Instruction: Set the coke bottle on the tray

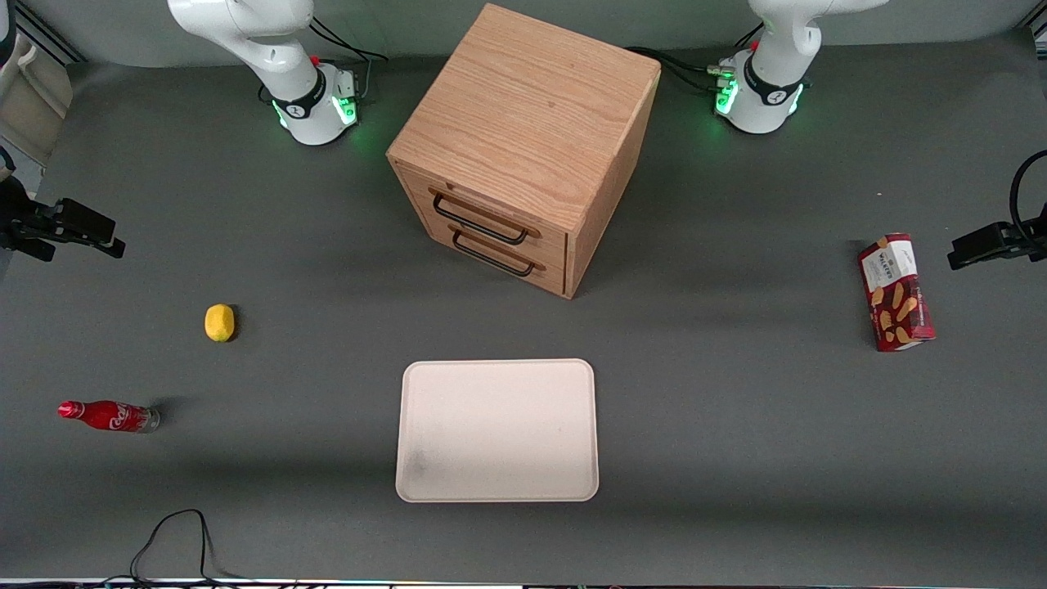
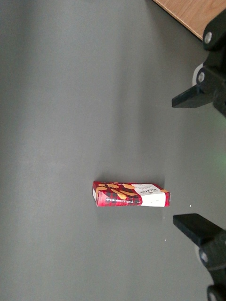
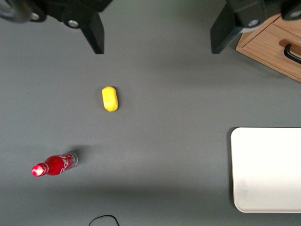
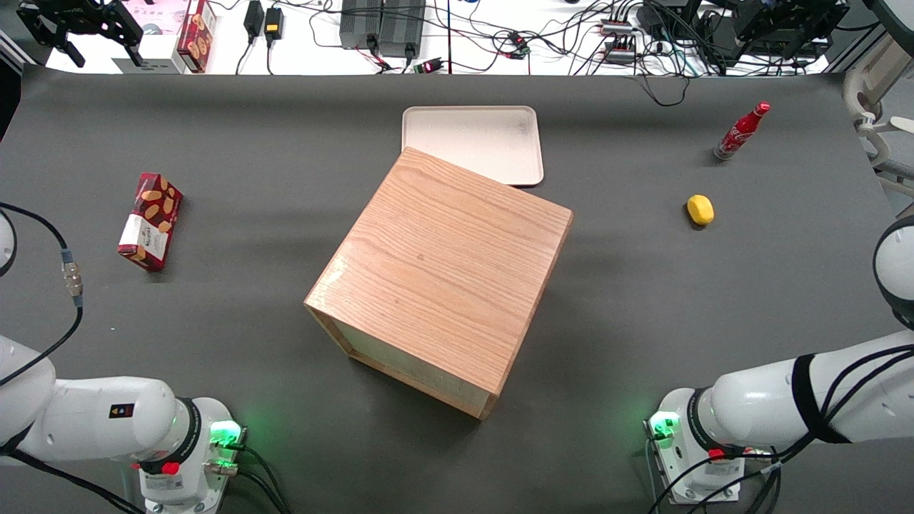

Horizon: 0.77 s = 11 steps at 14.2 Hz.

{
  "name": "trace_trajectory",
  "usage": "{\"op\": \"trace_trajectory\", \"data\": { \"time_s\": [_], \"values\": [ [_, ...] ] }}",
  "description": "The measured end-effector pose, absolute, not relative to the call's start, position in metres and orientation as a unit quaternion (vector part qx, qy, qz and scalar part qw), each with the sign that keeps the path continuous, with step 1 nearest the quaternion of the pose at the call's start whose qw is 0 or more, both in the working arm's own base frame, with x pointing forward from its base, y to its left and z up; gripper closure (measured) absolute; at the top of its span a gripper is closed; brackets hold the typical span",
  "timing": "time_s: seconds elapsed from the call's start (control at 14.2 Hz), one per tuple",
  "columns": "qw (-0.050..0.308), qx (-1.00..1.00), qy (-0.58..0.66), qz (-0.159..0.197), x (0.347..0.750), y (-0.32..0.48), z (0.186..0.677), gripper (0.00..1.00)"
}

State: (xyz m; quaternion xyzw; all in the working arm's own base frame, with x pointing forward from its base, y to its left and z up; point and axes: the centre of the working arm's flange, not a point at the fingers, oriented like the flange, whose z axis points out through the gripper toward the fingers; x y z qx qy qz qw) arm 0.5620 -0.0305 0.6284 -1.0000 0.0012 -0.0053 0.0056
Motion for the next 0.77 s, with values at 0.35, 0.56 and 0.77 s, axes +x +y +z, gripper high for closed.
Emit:
{"op": "trace_trajectory", "data": {
  "time_s": [0.35,0.56,0.77],
  "values": [
    [0.006,-1.000,0.001,0.000,0.5610,-0.0303,0.6275,0.00],
    [0.006,-1.000,0.000,0.001,0.5607,-0.0302,0.6272,0.00],
    [0.006,-1.000,0.000,0.003,0.5603,-0.0301,0.6268,0.00]
  ]
}}
